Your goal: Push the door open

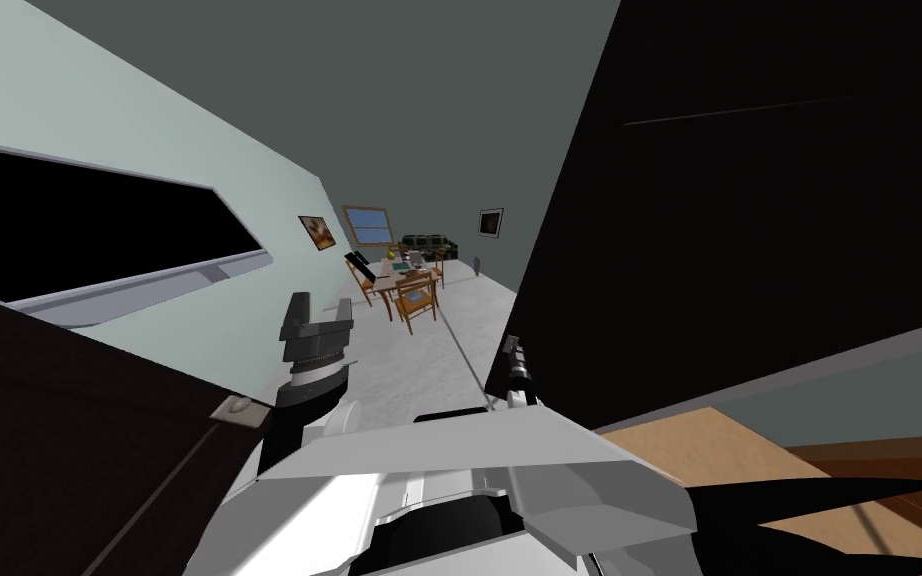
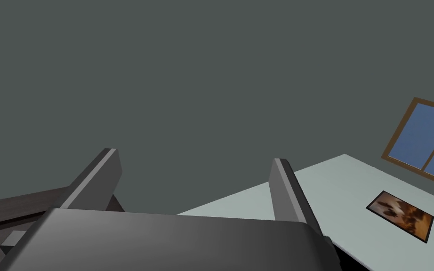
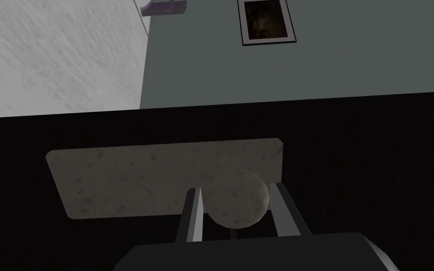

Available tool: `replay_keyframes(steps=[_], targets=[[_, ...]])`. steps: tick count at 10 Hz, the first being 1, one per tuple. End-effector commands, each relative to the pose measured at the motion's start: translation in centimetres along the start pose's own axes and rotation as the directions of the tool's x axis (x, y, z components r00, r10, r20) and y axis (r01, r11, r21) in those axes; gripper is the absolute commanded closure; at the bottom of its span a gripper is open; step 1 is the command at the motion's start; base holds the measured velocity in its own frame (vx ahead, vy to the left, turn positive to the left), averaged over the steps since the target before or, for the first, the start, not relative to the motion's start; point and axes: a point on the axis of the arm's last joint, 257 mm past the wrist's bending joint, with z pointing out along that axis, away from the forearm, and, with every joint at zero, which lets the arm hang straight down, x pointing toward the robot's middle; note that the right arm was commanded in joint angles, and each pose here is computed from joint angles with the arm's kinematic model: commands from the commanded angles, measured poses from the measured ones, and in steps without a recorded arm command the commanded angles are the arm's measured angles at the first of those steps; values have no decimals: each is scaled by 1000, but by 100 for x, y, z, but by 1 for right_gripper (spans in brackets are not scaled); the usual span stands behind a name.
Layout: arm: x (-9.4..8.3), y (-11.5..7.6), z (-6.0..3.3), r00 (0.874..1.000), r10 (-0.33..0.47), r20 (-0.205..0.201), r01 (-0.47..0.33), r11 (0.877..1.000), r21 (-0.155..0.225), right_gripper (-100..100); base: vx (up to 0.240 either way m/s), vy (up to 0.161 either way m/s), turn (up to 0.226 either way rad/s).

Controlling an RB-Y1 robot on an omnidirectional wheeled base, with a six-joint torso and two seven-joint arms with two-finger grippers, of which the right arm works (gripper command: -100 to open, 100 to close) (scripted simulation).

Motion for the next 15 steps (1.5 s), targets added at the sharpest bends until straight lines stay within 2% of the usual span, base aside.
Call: replay_keyframes(steps=[1, 8, 9, 10, 11, 14, 15], targets=[[-146, 55, 64, 1000, -5, 28, 5, 1000, -15, 100, 206, 29, -46], [-548, 49, 64, 991, 12, 134, -11, 1000, -9, 100, 193, 27, -60], [-576, 44, 59, 990, 15, 143, -15, 1000, -7, 100, 223, 43, -69], [-559, 9, 45, 991, 12, 136, -13, 1000, 2, 100, 97, 13, -37], [-687, 33, 44, 987, 9, 161, -9, 1000, -4, 100, 138, 9, -36], [-881, 42, 18, 979, 8, 203, -7, 1000, -6, 100, 219, -23, -44], [-990, 45, -3, 974, 8, 228, -7, 1000, -7, 100, 249, -28, -49]])
